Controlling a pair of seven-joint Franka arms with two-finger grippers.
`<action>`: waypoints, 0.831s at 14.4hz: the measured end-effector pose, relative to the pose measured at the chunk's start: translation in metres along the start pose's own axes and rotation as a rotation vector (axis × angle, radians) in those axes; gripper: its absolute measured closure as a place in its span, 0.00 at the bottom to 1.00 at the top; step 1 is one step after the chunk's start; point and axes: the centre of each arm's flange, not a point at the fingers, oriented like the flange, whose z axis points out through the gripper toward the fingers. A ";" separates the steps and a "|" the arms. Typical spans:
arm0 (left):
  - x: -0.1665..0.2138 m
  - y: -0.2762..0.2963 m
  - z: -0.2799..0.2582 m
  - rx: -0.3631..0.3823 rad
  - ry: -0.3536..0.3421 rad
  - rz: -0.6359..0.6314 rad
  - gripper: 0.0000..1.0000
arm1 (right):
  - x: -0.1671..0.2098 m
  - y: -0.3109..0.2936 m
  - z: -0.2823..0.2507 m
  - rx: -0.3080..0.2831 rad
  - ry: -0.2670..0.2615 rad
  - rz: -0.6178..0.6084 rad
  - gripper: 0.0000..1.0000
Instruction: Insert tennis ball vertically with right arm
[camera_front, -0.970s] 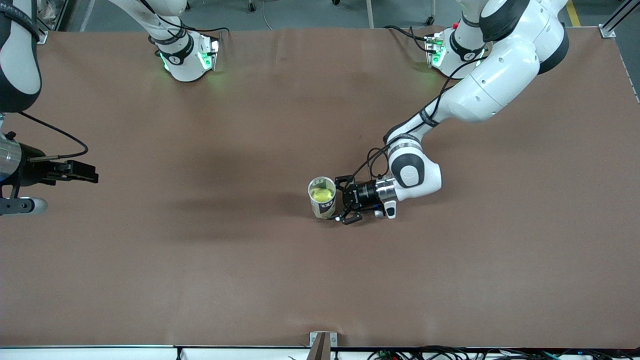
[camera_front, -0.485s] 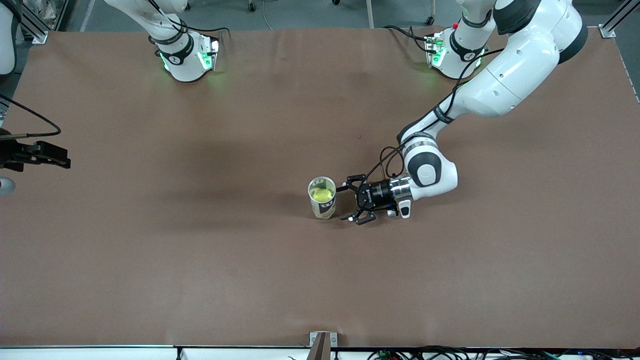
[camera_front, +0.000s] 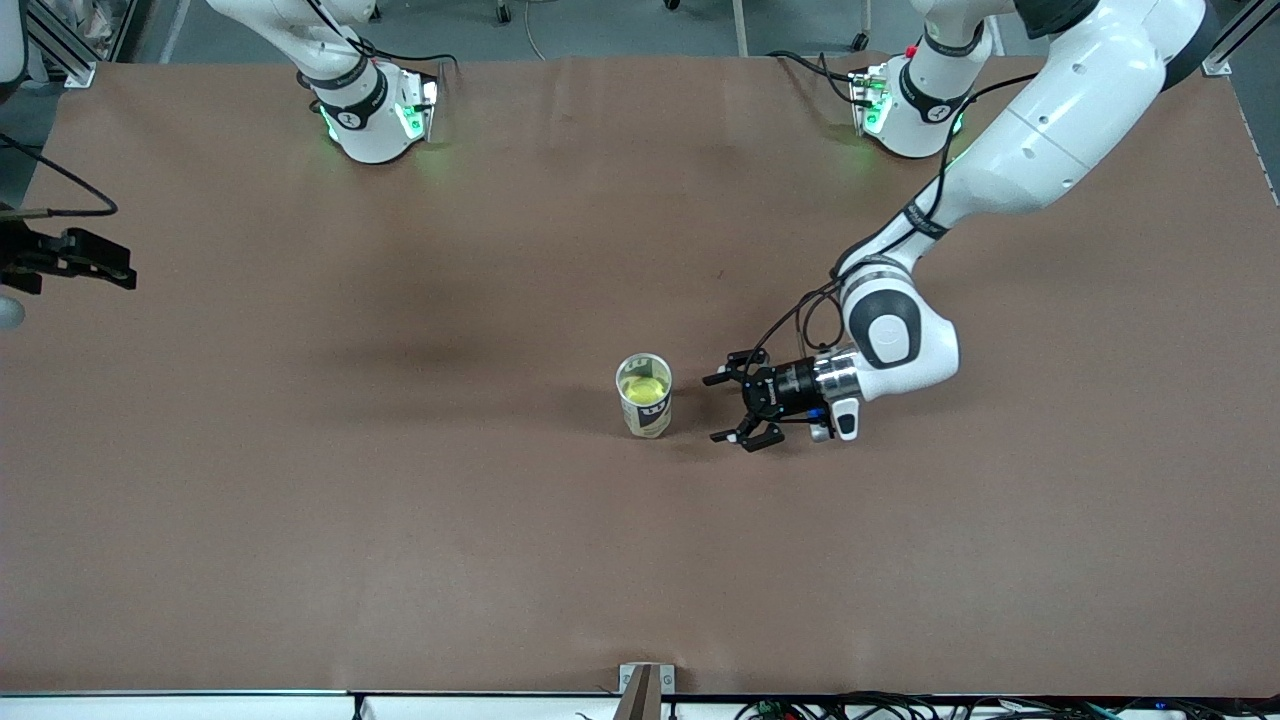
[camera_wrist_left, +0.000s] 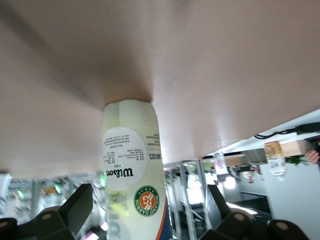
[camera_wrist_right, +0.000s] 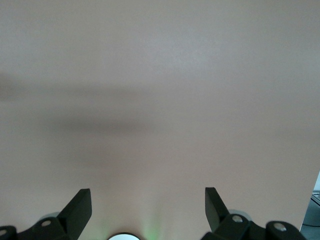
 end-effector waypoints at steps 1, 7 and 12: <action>-0.001 0.007 -0.013 0.016 0.029 0.058 0.00 | -0.005 0.004 0.001 0.003 -0.003 -0.001 0.00; -0.005 0.051 -0.100 0.119 0.253 0.404 0.00 | -0.032 -0.005 -0.007 0.003 0.009 -0.022 0.00; -0.015 0.082 -0.183 0.289 0.485 0.696 0.00 | -0.048 0.001 -0.015 0.006 0.026 -0.011 0.00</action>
